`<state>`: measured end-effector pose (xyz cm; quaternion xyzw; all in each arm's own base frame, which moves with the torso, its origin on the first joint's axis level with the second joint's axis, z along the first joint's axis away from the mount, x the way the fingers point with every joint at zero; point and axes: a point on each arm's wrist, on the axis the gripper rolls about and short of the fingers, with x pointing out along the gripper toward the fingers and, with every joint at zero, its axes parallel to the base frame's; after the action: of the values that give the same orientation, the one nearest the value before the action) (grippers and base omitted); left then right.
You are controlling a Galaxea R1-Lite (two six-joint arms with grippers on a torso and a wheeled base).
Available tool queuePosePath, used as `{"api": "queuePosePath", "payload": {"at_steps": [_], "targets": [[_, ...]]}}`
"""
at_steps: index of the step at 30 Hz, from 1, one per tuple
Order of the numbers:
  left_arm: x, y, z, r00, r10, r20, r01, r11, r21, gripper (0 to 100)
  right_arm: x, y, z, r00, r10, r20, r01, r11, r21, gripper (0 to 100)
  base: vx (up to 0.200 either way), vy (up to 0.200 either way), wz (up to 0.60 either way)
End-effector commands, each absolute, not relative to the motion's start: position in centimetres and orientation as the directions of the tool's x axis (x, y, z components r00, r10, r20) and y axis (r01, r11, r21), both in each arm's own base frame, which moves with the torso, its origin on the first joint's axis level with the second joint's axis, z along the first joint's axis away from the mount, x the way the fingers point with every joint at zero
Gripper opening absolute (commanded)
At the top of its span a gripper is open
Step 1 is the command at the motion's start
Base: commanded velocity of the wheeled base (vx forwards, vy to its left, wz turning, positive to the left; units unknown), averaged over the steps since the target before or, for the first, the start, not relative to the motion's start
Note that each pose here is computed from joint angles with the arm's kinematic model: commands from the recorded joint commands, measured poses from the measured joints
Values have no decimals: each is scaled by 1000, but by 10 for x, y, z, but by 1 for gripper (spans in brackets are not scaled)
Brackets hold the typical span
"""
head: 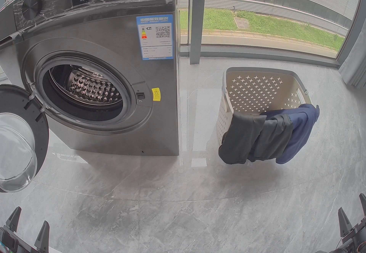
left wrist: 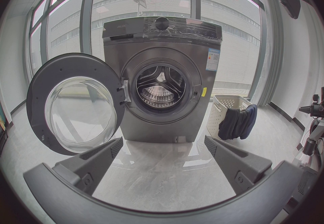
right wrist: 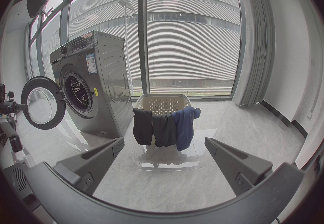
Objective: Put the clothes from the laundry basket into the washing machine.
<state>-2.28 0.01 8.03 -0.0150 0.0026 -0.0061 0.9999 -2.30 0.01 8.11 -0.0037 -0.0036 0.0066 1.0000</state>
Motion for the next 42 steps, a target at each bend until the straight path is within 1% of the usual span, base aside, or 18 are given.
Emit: {"api": "queuePosePath", "payload": {"at_steps": [1,4,22,31,37,42], "targets": [[-22,0,76,1000,-12,-18,12,999,-31,100,-22,0,76,1000,14,-2,-14,1000,-8,100,0,0,0],[-22,0,76,1000,-12,-18,12,999,-31,100,-22,0,76,1000,15,-2,-15,1000,-8,100,0,0,0],[-22,0,76,1000,-12,-18,12,999,-32,100,-22,0,76,1000,14,-2,-14,1000,-8,100,0,-200,0],[-22,0,76,1000,-12,-18,12,999,-32,100,-22,0,76,1000,15,-2,-15,1000,-8,100,0,0,0],[-22,0,76,1000,-12,-18,12,999,-32,100,-22,0,76,1000,20,-3,-20,1000,-8,100,200,0,0],[-22,0,76,1000,-12,-17,12,999,-32,100,-22,0,76,1000,18,-2,-18,1000,-8,100,0,0,0]]}}
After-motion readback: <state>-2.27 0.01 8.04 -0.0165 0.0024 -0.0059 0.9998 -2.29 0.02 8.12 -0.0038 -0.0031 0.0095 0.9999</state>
